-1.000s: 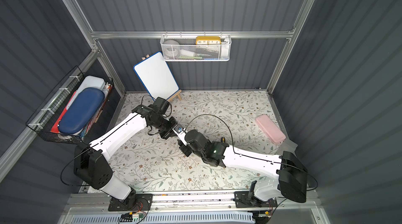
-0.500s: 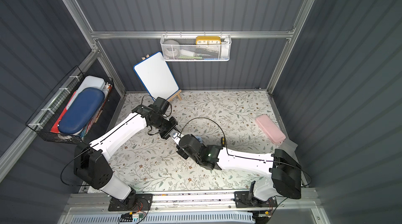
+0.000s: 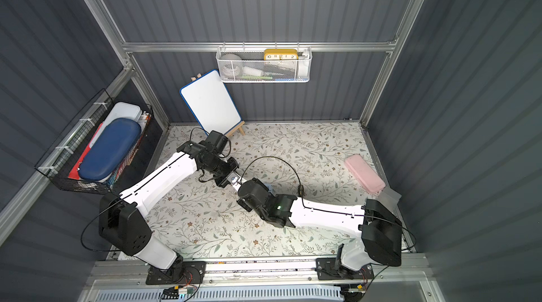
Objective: Remove the battery from the alarm
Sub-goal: Pick up the cover from the center of the board.
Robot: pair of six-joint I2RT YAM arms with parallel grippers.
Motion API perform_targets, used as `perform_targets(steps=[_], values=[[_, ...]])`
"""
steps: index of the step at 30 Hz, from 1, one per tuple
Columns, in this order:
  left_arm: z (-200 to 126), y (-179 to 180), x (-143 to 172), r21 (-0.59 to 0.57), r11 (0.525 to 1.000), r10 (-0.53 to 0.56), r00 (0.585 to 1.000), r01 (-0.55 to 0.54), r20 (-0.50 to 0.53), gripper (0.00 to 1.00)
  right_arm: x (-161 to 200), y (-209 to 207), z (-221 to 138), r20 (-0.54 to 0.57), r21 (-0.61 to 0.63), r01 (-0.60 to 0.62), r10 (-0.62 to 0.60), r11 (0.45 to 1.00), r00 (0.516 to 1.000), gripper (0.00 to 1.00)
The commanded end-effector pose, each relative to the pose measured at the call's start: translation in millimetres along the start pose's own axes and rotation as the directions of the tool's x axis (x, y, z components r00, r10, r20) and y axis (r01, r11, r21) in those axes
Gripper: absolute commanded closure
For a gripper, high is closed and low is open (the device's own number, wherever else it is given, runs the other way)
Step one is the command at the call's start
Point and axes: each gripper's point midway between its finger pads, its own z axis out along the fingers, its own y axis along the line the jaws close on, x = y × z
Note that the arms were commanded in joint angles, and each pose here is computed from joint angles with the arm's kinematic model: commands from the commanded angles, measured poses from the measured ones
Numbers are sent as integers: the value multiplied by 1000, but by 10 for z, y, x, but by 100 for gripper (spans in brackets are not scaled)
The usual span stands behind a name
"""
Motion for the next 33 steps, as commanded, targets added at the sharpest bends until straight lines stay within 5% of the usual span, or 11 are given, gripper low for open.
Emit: perform_targets(steps=[1,14,33], values=[[-148,-122,65,45,998,50,999,-50,5,100,-73,-32,1,8,23,4,-4,1000,1000,100],[-189,-214,99,129,987,95,995,-97,21,100,-78,50,-35,8,-25,-13,13,1000,1000,100],[-260,-322,207,215,960,181,983,-179,11,100,-135,-114,21,15,100,20,-21,995,1000,100]])
